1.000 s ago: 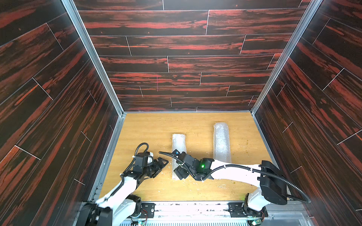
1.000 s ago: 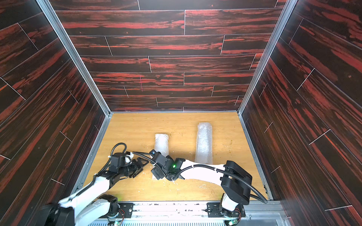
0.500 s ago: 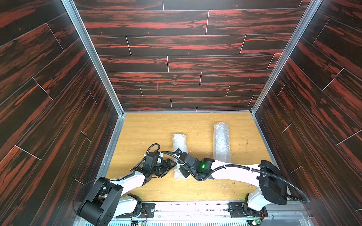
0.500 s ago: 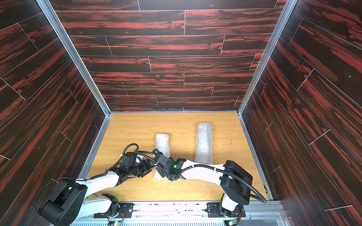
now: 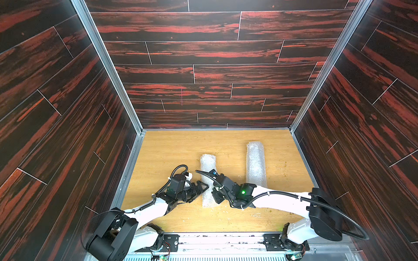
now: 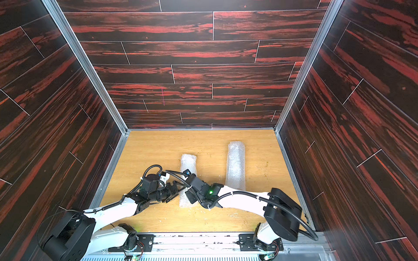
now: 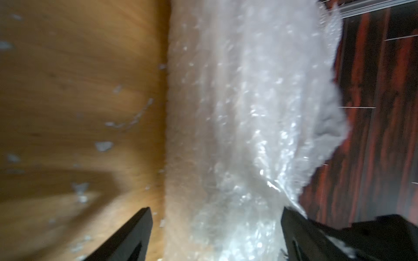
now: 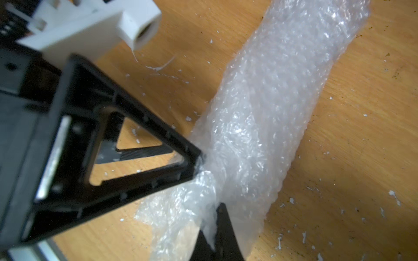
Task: Unwrap the vase from the bubble wrap
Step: Unwrap the bubble wrap at the center of the board.
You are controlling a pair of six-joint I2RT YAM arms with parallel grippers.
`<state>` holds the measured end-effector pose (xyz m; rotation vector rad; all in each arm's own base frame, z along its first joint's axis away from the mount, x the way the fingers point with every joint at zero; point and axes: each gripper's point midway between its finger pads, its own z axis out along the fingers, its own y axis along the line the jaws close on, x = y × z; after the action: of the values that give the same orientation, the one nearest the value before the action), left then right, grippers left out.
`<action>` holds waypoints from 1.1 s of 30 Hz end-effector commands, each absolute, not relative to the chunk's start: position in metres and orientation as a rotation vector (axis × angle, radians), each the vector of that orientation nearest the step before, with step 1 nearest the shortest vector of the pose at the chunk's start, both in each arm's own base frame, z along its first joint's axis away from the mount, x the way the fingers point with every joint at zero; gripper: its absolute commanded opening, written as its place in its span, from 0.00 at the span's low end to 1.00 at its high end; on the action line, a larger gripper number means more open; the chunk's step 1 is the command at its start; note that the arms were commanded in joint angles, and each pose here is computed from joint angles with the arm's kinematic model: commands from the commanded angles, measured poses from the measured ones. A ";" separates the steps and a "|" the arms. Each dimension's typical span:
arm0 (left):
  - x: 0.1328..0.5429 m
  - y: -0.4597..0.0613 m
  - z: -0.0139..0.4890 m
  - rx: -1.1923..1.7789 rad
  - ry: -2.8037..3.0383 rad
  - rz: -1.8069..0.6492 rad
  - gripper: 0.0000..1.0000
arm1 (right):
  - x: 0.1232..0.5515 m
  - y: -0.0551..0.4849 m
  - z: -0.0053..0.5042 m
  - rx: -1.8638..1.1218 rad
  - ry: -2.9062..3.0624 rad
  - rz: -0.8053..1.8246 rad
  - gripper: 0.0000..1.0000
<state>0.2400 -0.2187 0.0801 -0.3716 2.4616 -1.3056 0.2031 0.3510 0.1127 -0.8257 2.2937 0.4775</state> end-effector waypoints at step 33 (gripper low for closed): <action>0.222 -0.257 0.054 -0.330 2.494 -1.301 0.36 | 0.199 0.347 0.131 -0.661 2.285 0.836 0.00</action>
<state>0.2192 -0.2584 0.0692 -0.2716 2.4767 -1.3410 0.2023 0.3371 0.1189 -0.6794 2.3186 0.7489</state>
